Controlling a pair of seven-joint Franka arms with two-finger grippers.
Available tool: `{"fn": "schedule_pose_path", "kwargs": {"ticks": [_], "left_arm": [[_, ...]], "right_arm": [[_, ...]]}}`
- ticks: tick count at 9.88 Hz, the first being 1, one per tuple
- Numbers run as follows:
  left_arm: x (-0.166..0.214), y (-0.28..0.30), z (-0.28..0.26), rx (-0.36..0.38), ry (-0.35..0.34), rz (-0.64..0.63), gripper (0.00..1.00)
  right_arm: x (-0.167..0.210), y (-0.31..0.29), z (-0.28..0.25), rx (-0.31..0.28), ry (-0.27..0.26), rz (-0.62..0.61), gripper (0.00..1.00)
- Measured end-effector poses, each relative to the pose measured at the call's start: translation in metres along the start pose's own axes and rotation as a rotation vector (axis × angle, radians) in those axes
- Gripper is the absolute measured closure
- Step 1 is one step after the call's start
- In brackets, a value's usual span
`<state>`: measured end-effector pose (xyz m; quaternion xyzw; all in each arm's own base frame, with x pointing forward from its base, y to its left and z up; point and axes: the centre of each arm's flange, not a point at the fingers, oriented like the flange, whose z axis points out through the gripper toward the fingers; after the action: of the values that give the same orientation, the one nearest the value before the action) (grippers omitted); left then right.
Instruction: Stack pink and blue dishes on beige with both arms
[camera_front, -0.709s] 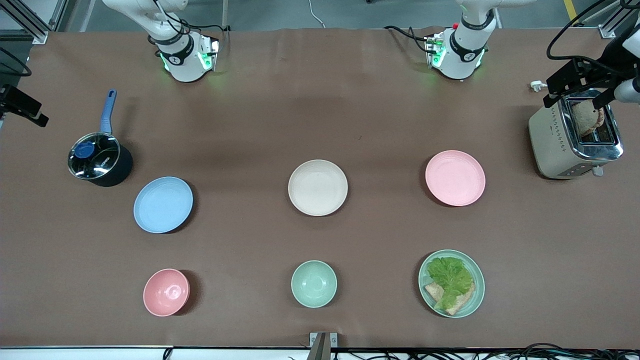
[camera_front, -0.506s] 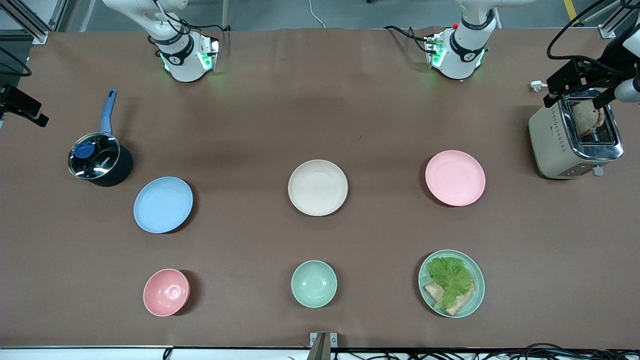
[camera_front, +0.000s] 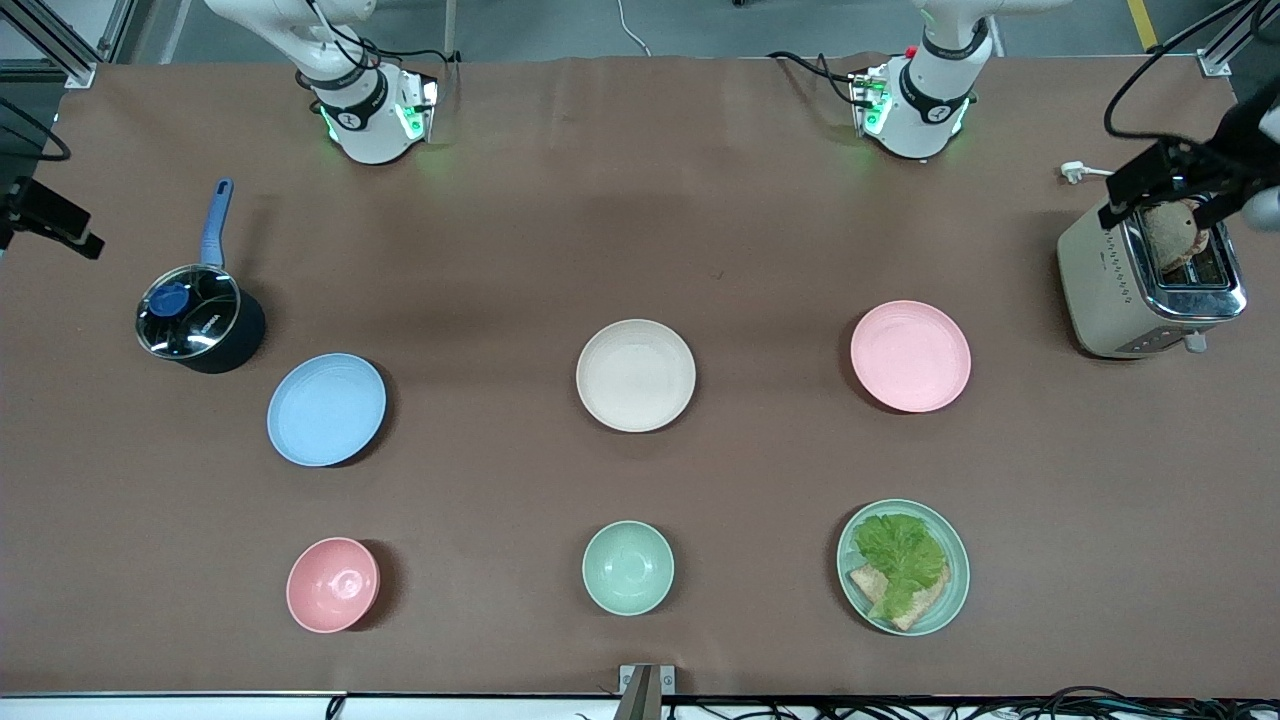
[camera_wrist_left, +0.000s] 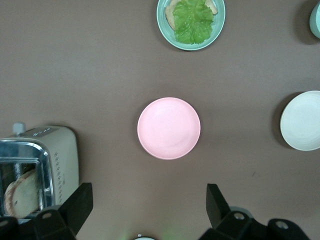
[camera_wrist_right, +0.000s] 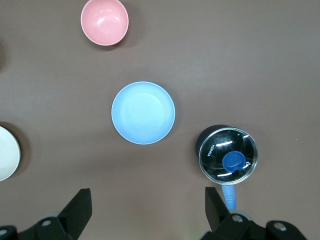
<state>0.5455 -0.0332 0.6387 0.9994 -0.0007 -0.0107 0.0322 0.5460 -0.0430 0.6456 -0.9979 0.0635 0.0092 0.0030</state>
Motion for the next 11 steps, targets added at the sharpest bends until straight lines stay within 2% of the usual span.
{"fn": "schedule_pose_path", "kwargs": {"ticks": [3,5,8,10,11], "left_arm": [[0.025,-0.041,0.131,-0.096,-0.066,0.072,0.00],[0.031,-0.061,0.216,-0.131,-0.100,0.123,0.00],[0.032,-0.071,0.320,-0.135,-0.161,0.187,0.00],[0.031,-0.086,0.376,-0.154,-0.206,0.209,0.03],[0.029,-0.095,0.394,-0.181,-0.223,0.210,0.04]], "right_arm": [[0.052,-0.004,0.088,-0.004,-0.033,-0.019,0.00],[0.082,0.007,0.200,-0.008,-0.003,-0.088,0.00],[0.076,0.025,0.347,-0.012,0.084,-0.184,0.00],[0.072,0.028,0.398,0.005,0.083,-0.230,0.00],[0.071,0.034,0.412,0.037,0.074,-0.244,0.00]]}}
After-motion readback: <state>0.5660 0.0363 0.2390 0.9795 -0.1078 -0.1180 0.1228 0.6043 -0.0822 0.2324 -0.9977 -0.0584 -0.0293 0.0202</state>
